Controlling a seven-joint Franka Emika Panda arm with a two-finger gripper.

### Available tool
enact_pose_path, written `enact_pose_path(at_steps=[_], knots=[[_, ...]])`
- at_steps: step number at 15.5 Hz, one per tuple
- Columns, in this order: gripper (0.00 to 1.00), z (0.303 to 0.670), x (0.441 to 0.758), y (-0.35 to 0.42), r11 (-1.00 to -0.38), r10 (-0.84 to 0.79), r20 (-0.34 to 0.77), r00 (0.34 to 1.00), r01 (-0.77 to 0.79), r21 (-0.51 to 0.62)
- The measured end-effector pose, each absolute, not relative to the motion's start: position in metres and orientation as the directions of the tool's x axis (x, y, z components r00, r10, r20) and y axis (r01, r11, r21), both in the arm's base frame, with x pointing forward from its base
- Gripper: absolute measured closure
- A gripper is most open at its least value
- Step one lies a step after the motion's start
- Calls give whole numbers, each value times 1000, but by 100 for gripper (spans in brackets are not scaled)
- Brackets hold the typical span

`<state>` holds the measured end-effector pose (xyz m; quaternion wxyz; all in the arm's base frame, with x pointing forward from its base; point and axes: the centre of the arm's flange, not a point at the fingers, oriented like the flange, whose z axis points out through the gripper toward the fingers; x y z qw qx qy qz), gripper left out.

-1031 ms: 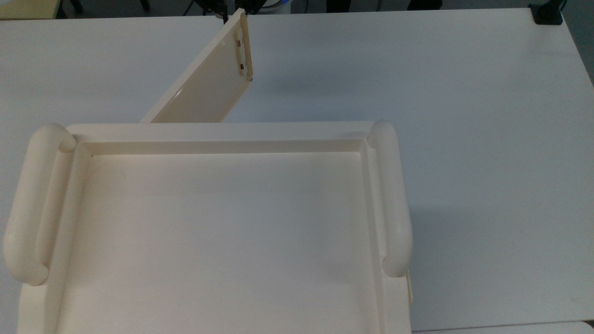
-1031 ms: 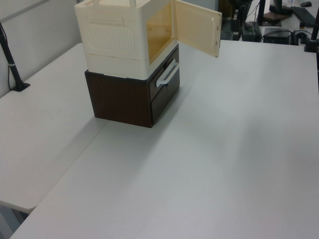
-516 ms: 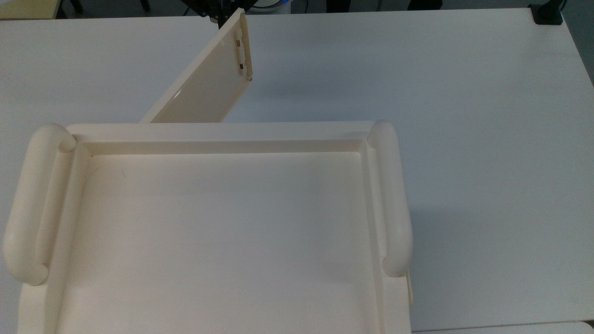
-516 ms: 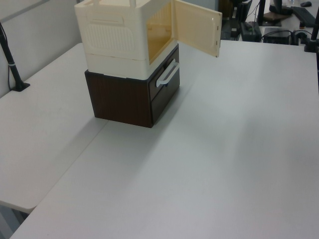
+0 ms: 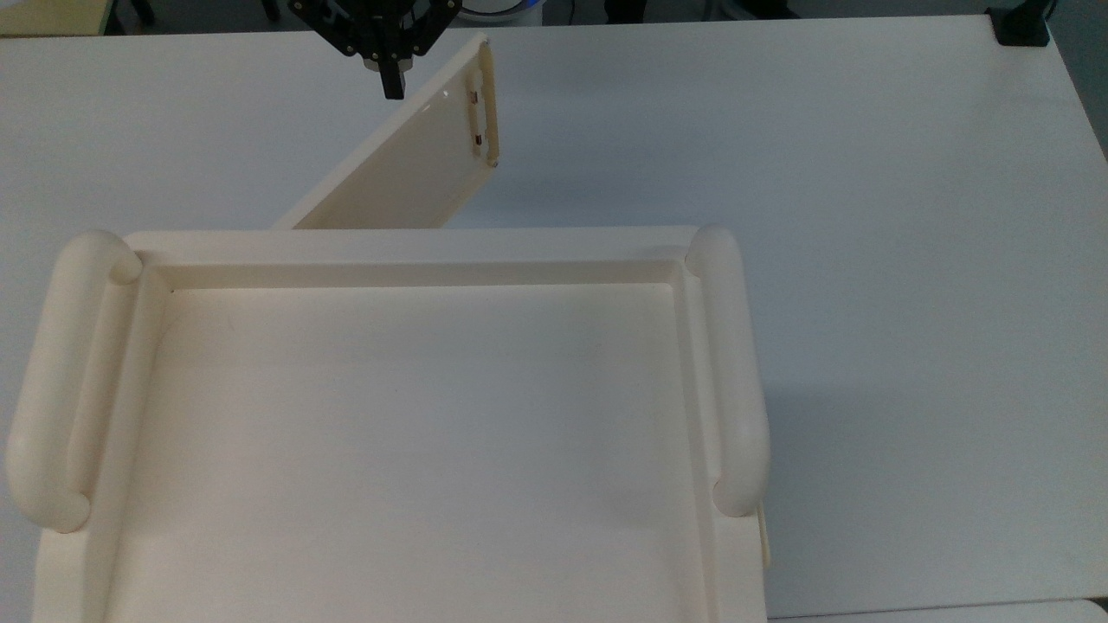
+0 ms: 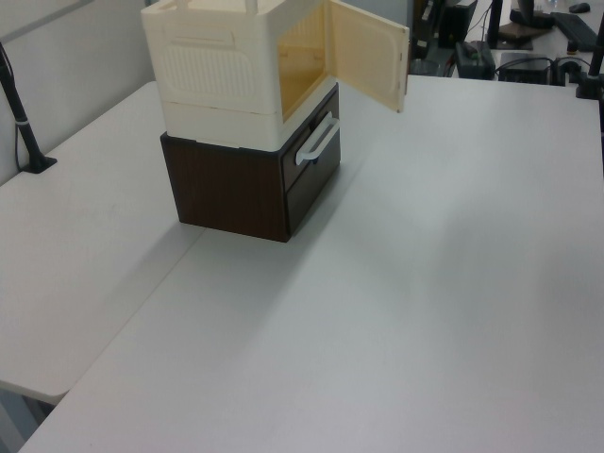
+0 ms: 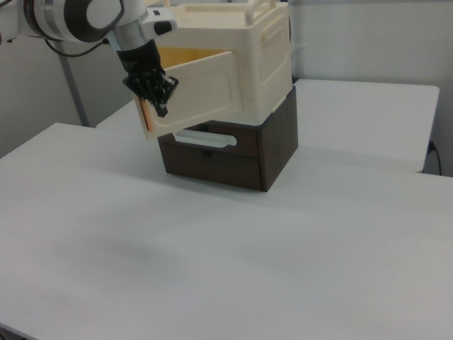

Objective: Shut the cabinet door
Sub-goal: 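Push the cream door with the gripper, swinging it toward the cabinet front, then press the door flush against the cabinet front with the gripper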

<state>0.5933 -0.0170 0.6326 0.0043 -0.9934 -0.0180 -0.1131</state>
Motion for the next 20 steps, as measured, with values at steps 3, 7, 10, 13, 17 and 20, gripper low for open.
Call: enact_pose_path(at_steps=[3, 7, 10, 13, 17, 20], knots=[[99, 637, 603, -16, -999, 30, 299, 954, 35, -13], [99, 633, 624, -5, -999, 42, 402, 915, 50, -11], [99, 628, 646, 7, -998, 53, 517, 854, 64, -3], [99, 622, 667, 16, -998, 38, 638, 769, 56, -8], [99, 618, 672, 17, -999, 33, 656, 754, 53, -10], [99, 619, 672, 17, -999, 33, 657, 754, 52, -10]])
